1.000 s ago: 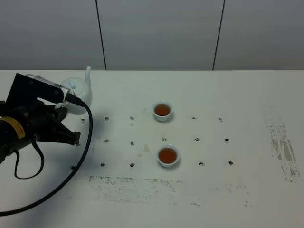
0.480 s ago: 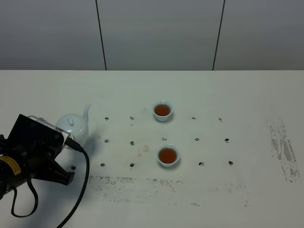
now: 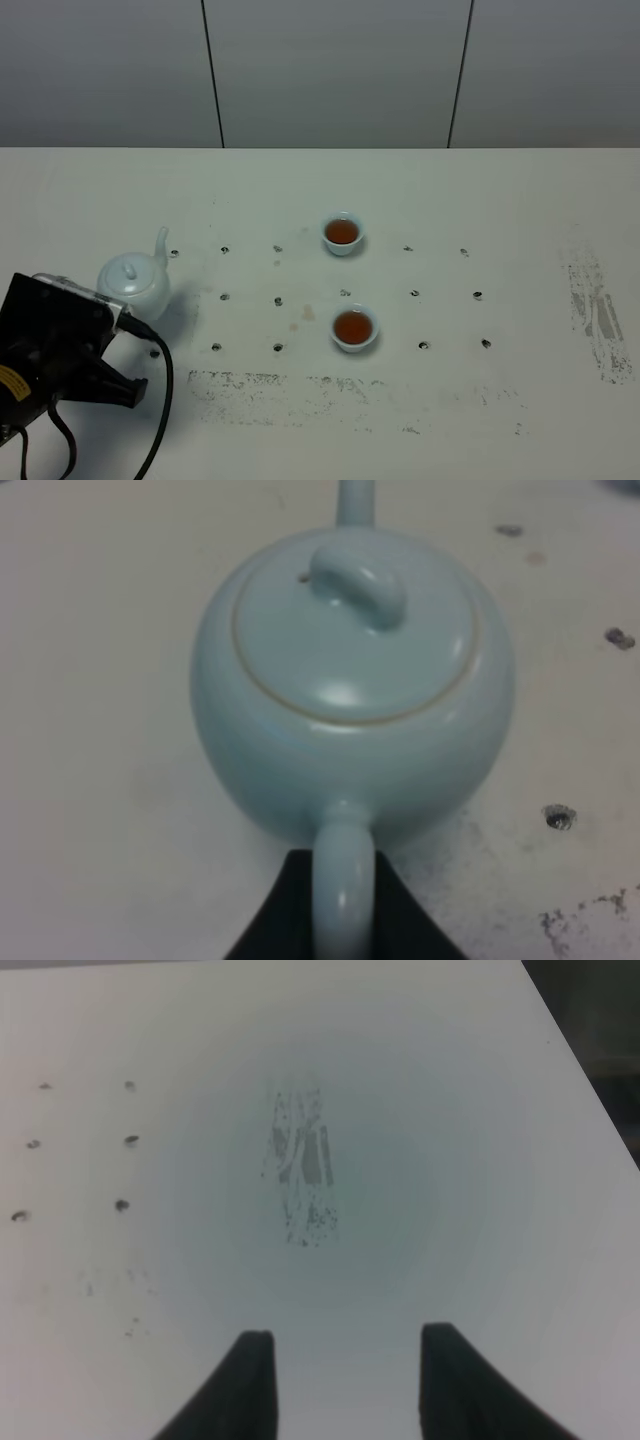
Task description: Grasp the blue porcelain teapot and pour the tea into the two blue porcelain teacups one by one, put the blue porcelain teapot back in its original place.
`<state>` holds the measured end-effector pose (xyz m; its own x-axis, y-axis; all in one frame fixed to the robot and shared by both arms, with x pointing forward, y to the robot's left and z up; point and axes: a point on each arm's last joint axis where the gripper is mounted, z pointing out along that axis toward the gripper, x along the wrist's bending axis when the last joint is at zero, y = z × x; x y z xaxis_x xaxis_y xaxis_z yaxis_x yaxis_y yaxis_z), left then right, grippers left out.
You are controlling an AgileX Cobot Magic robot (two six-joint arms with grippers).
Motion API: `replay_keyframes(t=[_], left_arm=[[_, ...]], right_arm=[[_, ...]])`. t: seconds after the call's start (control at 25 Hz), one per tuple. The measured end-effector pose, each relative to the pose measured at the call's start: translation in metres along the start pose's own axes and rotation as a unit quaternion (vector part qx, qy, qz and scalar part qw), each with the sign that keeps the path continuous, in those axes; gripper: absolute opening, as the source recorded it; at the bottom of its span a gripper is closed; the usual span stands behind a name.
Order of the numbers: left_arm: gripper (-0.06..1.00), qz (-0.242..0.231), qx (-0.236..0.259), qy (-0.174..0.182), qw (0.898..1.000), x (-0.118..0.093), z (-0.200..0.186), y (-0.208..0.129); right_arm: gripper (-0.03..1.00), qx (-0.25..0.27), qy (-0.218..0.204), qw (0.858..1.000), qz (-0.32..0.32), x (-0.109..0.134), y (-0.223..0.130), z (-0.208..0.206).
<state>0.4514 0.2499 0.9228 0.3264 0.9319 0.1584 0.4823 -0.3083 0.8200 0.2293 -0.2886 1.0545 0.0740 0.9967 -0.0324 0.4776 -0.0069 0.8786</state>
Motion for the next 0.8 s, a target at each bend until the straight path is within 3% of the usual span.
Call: replay_keyframes(t=[0.12,0.36,0.52,0.8], left_arm=[[0.11,-0.035,0.004,0.011,0.999,0.002,0.000,-0.002],[0.11,-0.059,0.036,0.013,0.997,0.001,0.009,-0.014],[0.11,-0.041,0.056,-0.004,0.998,-0.006,0.017,-0.023],[0.11,0.014,0.033,-0.026,0.999,-0.015,0.019,-0.019]], right_arm=[[0.35,0.000,0.000,1.000,0.000,0.000,0.000,0.000],[0.35,0.000,0.000,1.000,0.000,0.000,0.000,0.000],[0.35,0.000,0.000,1.000,0.000,0.000,0.000,0.000],[0.35,0.000,0.000,1.000,0.000,0.000,0.000,0.000]])
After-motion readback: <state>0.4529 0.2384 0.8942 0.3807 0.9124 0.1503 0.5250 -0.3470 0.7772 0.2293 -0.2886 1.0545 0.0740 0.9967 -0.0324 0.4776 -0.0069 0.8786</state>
